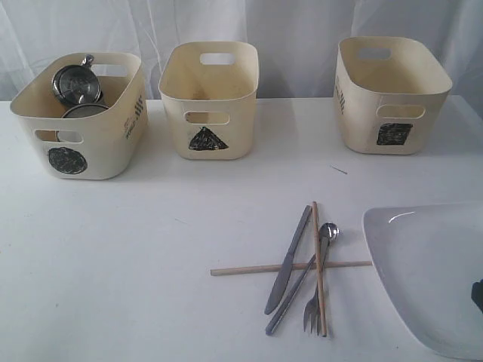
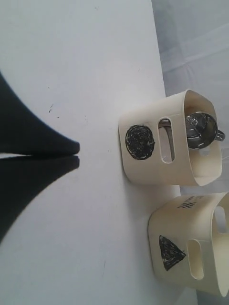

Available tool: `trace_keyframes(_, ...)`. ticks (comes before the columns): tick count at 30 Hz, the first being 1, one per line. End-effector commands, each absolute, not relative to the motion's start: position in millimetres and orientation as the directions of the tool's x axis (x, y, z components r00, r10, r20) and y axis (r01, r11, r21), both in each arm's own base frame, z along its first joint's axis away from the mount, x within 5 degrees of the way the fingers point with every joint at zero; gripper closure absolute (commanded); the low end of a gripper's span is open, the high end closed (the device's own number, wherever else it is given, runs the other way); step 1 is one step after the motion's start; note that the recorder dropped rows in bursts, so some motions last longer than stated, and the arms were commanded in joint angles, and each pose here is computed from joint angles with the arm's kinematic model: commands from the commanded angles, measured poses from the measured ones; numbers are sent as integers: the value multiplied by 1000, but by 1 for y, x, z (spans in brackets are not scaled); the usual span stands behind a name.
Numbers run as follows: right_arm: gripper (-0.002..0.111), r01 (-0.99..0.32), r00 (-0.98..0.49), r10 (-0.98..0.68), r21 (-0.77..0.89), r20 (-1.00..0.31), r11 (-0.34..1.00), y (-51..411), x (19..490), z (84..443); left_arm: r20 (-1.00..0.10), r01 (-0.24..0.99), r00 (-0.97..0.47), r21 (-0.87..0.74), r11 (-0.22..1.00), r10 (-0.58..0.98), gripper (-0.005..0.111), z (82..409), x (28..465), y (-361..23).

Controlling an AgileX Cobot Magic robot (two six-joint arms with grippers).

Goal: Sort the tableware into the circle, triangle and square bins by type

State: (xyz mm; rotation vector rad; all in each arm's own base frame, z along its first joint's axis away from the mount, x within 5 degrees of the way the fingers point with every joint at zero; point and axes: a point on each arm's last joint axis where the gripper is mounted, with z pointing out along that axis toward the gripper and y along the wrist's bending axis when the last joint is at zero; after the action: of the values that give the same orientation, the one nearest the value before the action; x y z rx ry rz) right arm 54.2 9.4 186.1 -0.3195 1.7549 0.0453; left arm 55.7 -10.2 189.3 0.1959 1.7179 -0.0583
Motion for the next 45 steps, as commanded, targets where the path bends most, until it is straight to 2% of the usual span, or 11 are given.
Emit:
trace_keyframes(1,108,-242,-157,-187,-146,-970,959,10,54,187,-992,157,-118,34,987,53,107,187,56,-10)
trace_keyframes(4,108,-242,-157,-187,-146,-970,959,10,54,187,-990,147,-143,-23,989,-2,107,186,56,-10)
trace_keyframes(10,108,-242,-157,-187,-146,-970,959,10,54,187,-984,81,-177,-27,996,-13,107,183,56,-7)
trace_keyframes(26,108,-241,-158,-196,-155,-968,958,9,54,187,-984,81,-176,-23,996,-9,107,183,56,-7)
trace_keyframes(30,108,-236,-157,37,73,-987,969,13,54,192,-984,81,-176,-23,996,-9,107,183,56,-7)
trace_keyframes(32,108,-245,-101,213,232,-972,941,14,53,210,-984,81,-176,-23,996,-9,107,183,56,-7)
trace_keyframes(35,108,-296,16,371,350,-928,889,13,47,245,-984,81,-176,-23,996,-9,107,183,56,-7)
trace_keyframes(40,108,-356,185,400,318,-898,879,9,33,292,-984,81,-176,-23,996,-9,107,183,56,-7)
trace_keyframes(45,108,-370,238,402,300,-884,879,7,26,309,-984,81,-176,-23,996,-9,107,183,56,-7)
